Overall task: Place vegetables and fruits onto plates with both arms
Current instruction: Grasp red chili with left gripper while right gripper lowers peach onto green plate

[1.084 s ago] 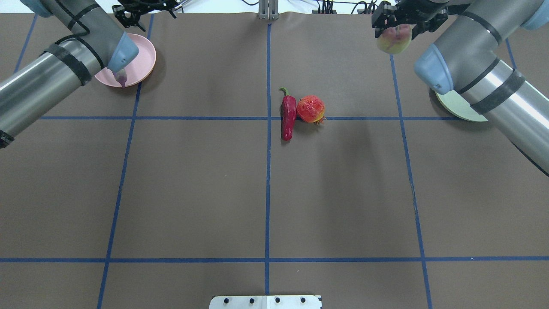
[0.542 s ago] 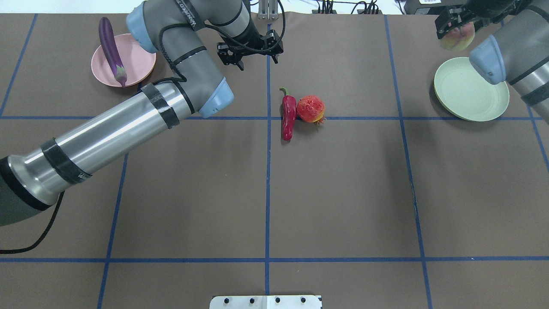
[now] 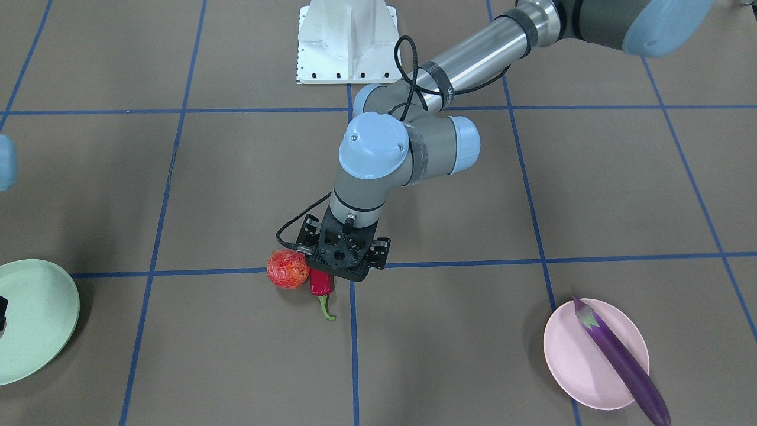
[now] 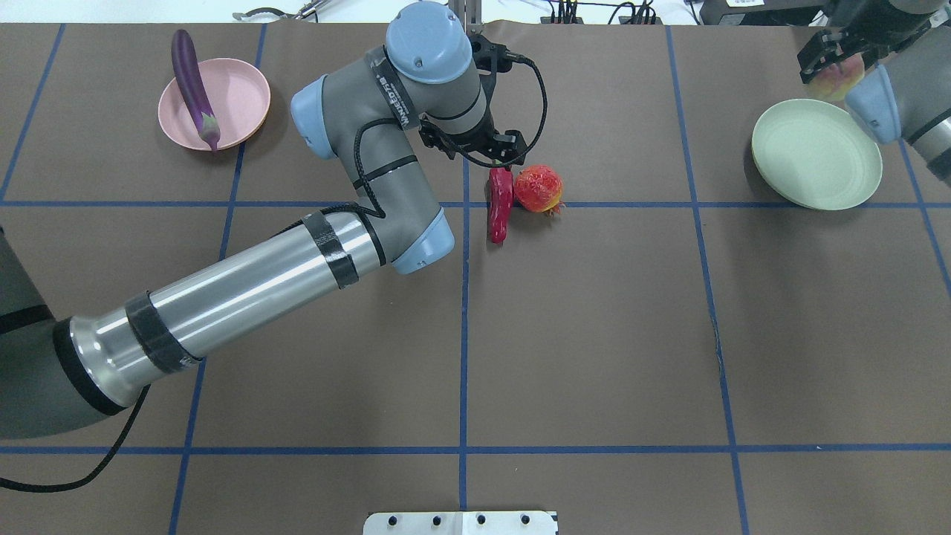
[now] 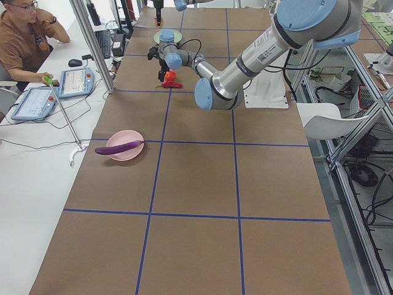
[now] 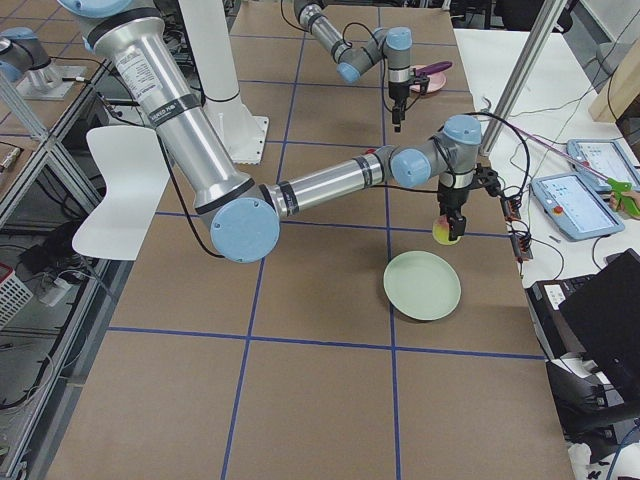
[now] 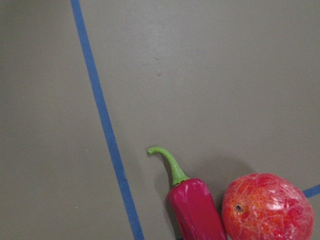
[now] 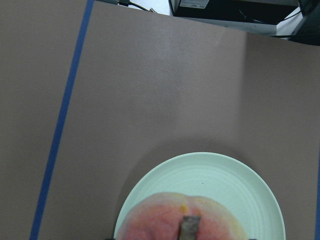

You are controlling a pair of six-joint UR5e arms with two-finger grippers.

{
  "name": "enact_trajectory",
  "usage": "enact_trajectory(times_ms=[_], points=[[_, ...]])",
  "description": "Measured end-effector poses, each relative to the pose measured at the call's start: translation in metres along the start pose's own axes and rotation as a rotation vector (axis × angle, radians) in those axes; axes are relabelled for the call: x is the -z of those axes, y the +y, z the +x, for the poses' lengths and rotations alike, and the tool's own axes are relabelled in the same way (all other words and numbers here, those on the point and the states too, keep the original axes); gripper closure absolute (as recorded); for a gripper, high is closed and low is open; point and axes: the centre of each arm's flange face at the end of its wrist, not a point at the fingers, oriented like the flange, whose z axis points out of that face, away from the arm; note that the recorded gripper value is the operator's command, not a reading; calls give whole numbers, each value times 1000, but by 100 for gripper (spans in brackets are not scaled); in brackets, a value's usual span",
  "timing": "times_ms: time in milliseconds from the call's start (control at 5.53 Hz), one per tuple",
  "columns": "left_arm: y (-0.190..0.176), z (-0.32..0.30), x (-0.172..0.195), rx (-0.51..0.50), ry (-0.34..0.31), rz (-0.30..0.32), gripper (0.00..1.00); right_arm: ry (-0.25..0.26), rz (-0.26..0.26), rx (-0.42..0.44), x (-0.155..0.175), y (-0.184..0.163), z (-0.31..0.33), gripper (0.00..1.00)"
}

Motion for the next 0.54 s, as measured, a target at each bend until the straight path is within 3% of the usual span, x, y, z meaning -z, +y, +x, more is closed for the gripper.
enact_trajectory(times_ms=[181,542], points=[[8,6,-7,-11,-6,-2,1,2,3,-3,-19,4,19,100],[25,19,-21,-27,-20,0,1,15,-44,-19,-53,19,38,100]])
